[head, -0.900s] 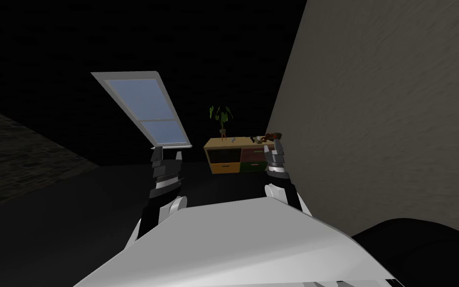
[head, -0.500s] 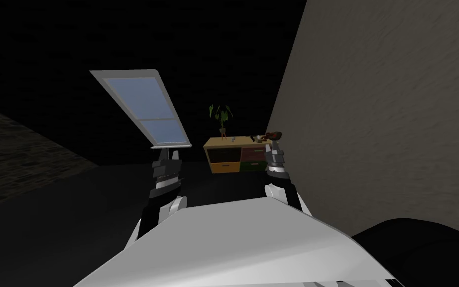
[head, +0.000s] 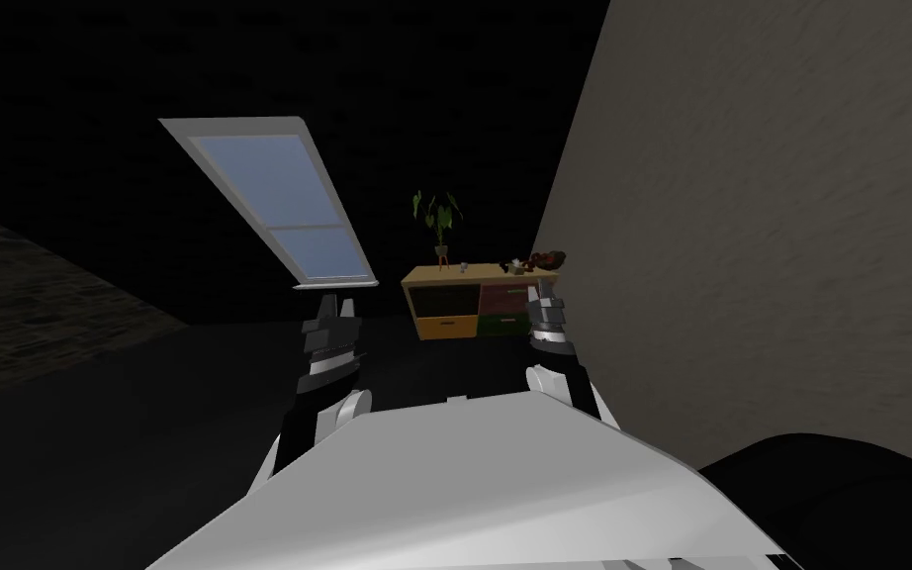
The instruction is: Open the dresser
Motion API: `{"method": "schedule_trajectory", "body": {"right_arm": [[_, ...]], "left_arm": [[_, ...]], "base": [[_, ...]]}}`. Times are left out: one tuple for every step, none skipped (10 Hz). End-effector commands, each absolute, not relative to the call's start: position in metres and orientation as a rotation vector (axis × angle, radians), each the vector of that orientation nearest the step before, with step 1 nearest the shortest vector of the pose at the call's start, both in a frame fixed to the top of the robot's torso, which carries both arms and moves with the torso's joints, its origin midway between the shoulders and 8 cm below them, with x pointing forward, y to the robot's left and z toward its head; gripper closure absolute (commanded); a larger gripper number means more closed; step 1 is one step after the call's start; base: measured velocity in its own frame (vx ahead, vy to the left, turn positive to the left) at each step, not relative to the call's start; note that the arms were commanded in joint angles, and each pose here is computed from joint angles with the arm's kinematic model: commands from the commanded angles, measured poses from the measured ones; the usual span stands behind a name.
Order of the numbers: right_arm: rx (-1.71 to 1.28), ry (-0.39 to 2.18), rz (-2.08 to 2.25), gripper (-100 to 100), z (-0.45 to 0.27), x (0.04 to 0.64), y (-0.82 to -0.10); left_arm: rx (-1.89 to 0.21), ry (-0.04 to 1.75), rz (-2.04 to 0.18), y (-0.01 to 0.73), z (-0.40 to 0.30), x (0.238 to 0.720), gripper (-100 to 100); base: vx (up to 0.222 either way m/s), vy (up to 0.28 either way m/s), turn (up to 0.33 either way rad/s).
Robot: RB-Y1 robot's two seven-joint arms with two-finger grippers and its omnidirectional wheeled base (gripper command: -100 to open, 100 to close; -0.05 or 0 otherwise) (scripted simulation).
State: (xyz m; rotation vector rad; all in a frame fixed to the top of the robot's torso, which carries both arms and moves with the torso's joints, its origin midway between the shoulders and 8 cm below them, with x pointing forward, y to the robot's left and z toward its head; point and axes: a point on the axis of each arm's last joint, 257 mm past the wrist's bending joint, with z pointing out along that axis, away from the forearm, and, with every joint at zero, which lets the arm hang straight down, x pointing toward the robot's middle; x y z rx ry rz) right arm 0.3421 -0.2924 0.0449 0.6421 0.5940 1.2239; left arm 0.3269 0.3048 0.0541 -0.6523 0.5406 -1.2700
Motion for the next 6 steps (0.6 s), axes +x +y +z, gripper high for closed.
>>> {"method": "schedule_trajectory", "body": {"right_arm": [[0.618,0.647,1.204,-100,0.040,0.347,-0.287],[0.602,0.691,1.183,-100,0.035,0.351,-0.284],[0.586,0.743,1.152,-100,0.028,0.357,-0.280],[0.570,0.799,1.113,-100,0.019,0.363,-0.278],[0.560,0.856,1.070,-100,0.008,0.370,-0.276],[0.549,0.911,1.024,-100,-0.003,0.377,-0.276]], "left_arm": [[-0.652,0.541,-1.270,0.305,0.054,0.327,0],[-0.653,0.541,-1.270,0.305,0.054,0.327,0],[-0.653,0.541,-1.270,0.305,0.054,0.327,0],[-0.653,0.541,-1.270,0.305,0.054,0.327,0],[-0.653,0.541,-1.270,0.305,0.054,0.327,0],[-0.653,0.541,-1.270,0.305,0.054,0.327,0]], "base": [[0.009,0.019,0.064],[0.012,0.035,0.097],[0.030,0.064,0.130],[0.051,0.085,0.146],[0.050,0.099,0.196],[0.063,0.107,0.249]]}}
